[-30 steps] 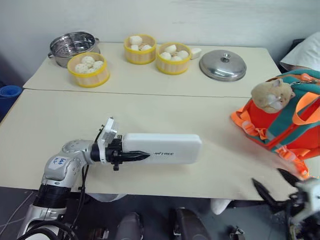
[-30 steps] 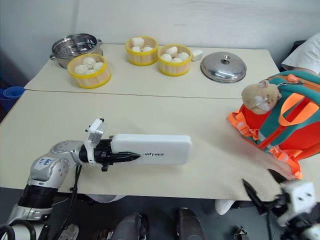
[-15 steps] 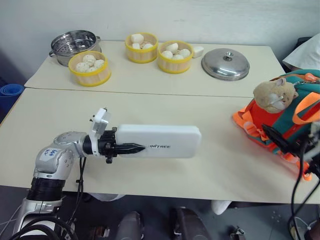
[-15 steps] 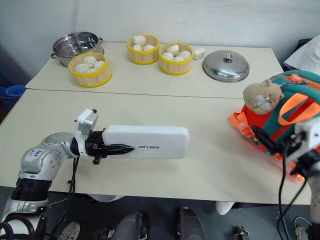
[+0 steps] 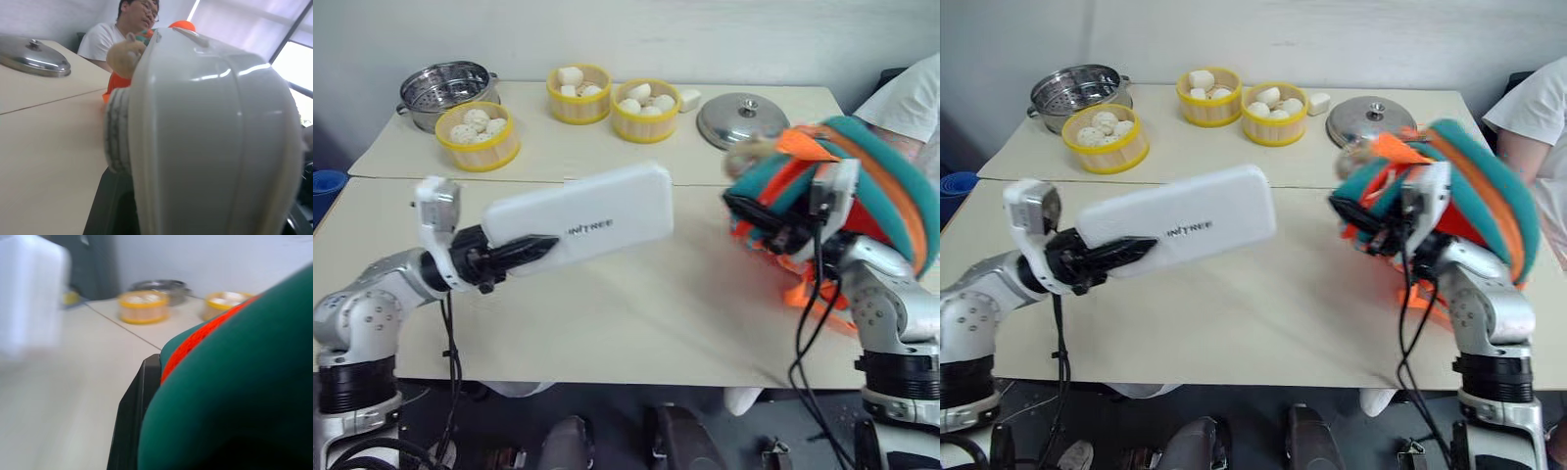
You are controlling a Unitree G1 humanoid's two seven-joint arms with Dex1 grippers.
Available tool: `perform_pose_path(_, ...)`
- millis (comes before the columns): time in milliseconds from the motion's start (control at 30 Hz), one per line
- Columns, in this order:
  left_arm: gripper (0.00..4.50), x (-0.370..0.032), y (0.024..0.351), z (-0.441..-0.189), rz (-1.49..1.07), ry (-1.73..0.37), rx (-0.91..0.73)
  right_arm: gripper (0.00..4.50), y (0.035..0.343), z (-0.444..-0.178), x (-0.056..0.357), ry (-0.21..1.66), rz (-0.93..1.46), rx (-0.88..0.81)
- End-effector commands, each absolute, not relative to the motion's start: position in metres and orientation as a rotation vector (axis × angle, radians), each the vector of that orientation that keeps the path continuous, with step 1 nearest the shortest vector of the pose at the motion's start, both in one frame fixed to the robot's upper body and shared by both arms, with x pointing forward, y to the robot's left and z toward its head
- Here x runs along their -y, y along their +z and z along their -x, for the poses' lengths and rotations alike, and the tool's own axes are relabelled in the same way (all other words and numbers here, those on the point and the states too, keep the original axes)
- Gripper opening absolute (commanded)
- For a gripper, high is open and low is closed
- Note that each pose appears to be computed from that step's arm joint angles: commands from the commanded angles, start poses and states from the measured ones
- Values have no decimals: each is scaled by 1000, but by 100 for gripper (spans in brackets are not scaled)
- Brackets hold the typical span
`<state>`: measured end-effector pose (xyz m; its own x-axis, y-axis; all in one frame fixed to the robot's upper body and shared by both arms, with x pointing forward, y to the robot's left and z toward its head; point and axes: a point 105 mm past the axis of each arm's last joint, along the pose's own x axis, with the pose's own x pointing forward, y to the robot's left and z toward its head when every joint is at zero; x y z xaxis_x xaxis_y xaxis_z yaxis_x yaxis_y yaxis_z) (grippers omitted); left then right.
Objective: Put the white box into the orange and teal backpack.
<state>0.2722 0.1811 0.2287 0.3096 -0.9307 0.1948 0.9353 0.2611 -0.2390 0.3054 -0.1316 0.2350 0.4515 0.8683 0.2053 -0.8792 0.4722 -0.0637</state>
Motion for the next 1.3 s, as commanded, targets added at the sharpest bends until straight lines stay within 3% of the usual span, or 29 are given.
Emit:
perform_pose_path(33,173,-212,242,-274,417,-1176,87,2,246,-259,99,1347,-103,179)
perform_pose_path(167,173,-251,239,-281,424,-1028,125,2,235,-218,94,1482,-131,21)
perform_pose_path(333,173,-245,244,-273,400,-1083,128,2,236,-190,119,1504,-173,-185)
perform_pose_path(467,173,-212,253,-274,320,-1200,156,2,230,-205,138,1377,-118,-210)
perform_pose_path(733,173,-148,259,-280,33,-1465,171,2,214,-216,137,1355,-76,-214)
perform_pose_path(867,173,-133,242,-311,-107,-1426,169,2,213,-219,135,1361,-70,-202)
perform_pose_path(1133,173,-99,217,-335,-521,-1501,31,2,214,-223,136,1353,-55,-194)
perform_pose_path(1233,173,-47,232,-363,-595,-1429,67,2,213,-226,136,1353,-61,-193)
perform_pose_path(1300,173,-9,245,-366,-564,-1466,134,2,213,-226,132,1369,-81,-191)
